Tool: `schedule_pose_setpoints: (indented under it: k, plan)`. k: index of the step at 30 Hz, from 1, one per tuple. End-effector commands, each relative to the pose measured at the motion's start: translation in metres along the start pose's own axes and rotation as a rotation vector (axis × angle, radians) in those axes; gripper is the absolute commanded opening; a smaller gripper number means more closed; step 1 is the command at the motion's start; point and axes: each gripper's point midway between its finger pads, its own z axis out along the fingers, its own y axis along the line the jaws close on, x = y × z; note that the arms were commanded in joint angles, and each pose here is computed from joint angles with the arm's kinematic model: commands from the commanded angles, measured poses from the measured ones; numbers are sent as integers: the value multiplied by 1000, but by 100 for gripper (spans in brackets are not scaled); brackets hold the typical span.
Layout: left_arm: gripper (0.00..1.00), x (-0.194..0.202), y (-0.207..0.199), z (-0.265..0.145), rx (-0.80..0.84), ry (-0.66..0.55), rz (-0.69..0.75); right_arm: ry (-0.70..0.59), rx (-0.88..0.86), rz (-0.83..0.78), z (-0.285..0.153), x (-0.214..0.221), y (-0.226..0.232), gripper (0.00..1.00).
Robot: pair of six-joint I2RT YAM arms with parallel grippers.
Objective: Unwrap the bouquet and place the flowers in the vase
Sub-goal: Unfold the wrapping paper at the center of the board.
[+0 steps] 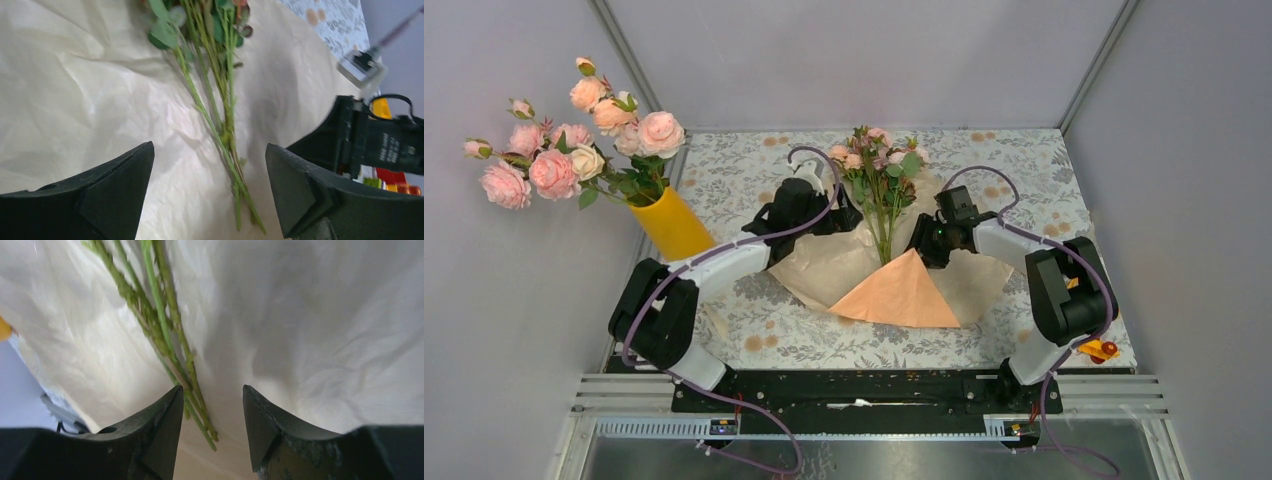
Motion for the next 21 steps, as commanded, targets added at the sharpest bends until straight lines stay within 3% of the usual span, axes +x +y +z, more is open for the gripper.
schedule_pose_setpoints:
  k: [1,6,14,21]
  plan:
    - [86,25,-17,-17,53,27,28,41,-220,-112,-18,21,48,52]
    - [84,52,-36,-39,150,76,-14,33,-311,-185,-46,49,61,53]
    - [81,119,-65,-74,260,216,19,161,-297,-289,-58,122,44,53]
    - [61,188,-77,-109,320,365,119,256,-279,-349,-57,184,28,53]
